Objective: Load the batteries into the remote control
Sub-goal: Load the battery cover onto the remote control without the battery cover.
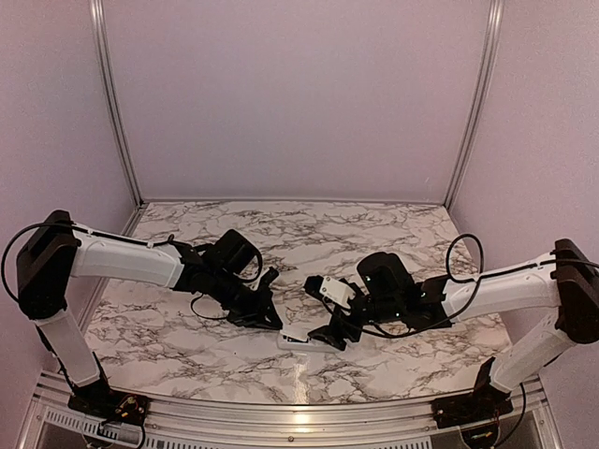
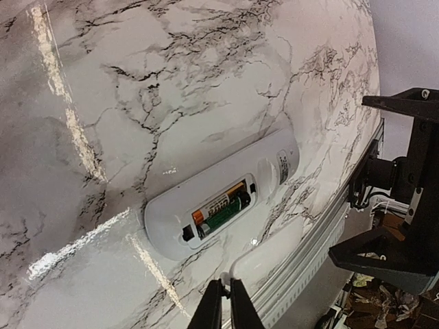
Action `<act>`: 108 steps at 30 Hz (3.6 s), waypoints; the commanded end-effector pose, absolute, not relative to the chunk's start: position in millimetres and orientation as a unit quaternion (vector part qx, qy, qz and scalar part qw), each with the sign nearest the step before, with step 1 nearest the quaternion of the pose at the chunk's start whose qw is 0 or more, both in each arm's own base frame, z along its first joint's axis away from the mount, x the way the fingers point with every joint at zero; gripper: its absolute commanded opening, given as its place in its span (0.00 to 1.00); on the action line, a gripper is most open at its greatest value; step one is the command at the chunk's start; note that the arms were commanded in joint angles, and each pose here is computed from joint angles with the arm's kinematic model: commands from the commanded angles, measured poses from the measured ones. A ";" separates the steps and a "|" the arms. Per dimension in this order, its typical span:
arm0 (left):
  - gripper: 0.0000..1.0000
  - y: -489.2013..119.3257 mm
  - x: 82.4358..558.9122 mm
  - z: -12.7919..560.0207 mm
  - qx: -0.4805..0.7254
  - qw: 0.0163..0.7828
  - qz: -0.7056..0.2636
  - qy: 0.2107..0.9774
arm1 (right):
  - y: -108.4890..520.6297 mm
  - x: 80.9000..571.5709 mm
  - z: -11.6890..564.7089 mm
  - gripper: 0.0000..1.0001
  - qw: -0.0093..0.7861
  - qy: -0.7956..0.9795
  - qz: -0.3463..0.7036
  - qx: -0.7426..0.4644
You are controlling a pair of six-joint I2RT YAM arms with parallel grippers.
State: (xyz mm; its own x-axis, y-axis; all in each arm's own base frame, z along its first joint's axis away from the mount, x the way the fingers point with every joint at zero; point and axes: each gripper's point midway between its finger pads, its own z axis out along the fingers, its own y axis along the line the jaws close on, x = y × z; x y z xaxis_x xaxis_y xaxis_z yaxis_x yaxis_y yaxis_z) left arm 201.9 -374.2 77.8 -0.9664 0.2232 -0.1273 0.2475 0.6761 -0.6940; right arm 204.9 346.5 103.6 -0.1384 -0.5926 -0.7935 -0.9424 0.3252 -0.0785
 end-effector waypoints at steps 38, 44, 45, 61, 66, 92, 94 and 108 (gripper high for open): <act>0.03 -373.4 212.6 46.8 0.098 0.016 -0.261 0.960 | 352.4 196.7 74.4 0.78 0.312 0.737 0.227 -0.554; 0.04 -375.6 211.3 45.1 0.100 0.012 -0.261 0.960 | 359.9 198.1 71.2 0.77 0.309 0.731 0.216 -0.569; 0.04 -376.0 211.5 44.8 0.100 0.012 -0.261 0.960 | 362.5 196.4 70.1 0.77 0.306 0.727 0.215 -0.576; 0.04 -379.7 209.6 43.9 0.104 0.007 -0.273 0.956 | 392.6 192.6 55.6 0.70 0.298 0.676 0.226 -0.635; 0.04 -380.9 209.9 45.2 0.105 0.008 -0.276 0.955 | 396.0 195.6 52.0 0.67 0.296 0.673 0.232 -0.637; 0.06 -389.2 206.8 51.4 0.109 0.002 -0.304 0.947 | 388.9 207.9 38.8 0.46 0.283 0.686 0.231 -0.630; 0.06 -389.6 206.7 52.2 0.108 0.002 -0.306 0.946 | 388.6 209.3 37.7 0.44 0.284 0.687 0.227 -0.629; 0.12 -392.0 206.3 65.3 0.099 0.009 -0.344 0.934 | 384.3 208.8 38.6 0.40 0.283 0.691 0.222 -0.627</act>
